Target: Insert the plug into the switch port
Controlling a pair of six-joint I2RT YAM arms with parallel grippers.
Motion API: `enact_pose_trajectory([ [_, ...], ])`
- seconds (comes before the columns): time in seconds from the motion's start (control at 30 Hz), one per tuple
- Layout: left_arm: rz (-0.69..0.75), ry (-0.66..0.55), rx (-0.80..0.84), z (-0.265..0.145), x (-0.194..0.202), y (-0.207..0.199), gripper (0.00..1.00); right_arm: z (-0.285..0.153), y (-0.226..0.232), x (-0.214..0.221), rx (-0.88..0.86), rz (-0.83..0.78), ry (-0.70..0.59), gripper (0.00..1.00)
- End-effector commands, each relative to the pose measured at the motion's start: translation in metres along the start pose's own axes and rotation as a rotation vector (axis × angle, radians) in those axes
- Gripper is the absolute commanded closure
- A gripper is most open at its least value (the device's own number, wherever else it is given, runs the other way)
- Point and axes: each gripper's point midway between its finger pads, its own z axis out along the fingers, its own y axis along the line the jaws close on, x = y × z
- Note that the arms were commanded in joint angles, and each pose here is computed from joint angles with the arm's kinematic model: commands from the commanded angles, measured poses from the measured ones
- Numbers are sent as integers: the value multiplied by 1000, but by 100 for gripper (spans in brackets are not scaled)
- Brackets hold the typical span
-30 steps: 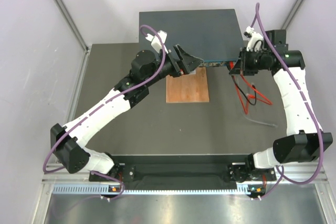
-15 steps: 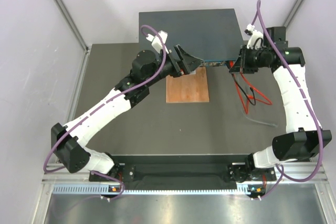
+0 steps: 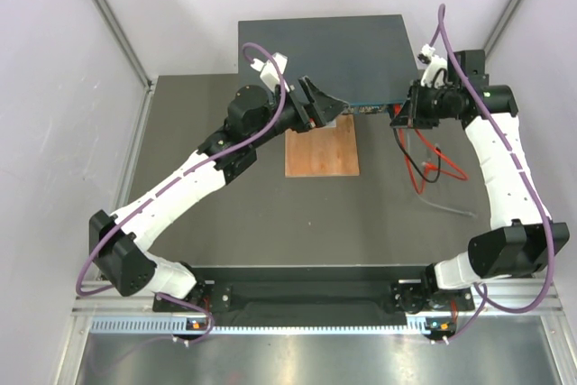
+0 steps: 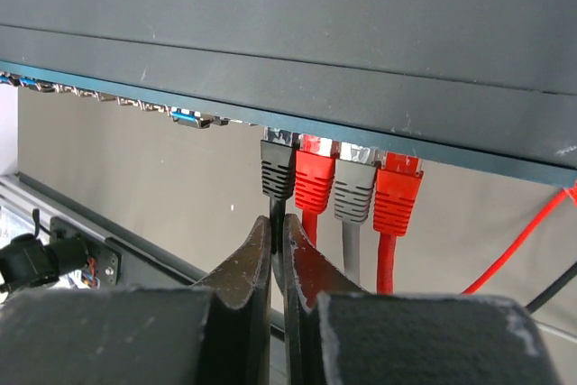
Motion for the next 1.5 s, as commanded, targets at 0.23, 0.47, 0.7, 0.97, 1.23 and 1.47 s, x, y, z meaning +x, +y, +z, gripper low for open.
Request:
enact_pose_trajectory([
  [0.23, 16, -47, 40, 0, -17, -14, 1, -36, 21, -148, 28, -184, -568, 100],
  [0.47, 13, -49, 30, -2, -16, -12, 1, -38, 13, -157, 55, -173, -626, 100],
  [0.7, 13, -43, 31, -1, -15, -11, 1, -41, 18, -163, 30, -155, -666, 100],
  [0.97, 12, -42, 27, 0, -15, -10, 1, -22, 1, -133, 64, -115, -596, 100],
  [1.23, 18, -43, 31, -1, -15, -11, 1, -16, -3, -98, 73, -156, -520, 97],
  [1.47, 14, -42, 36, -4, -15, -13, 1, -18, -9, -72, 100, -215, -443, 77],
])
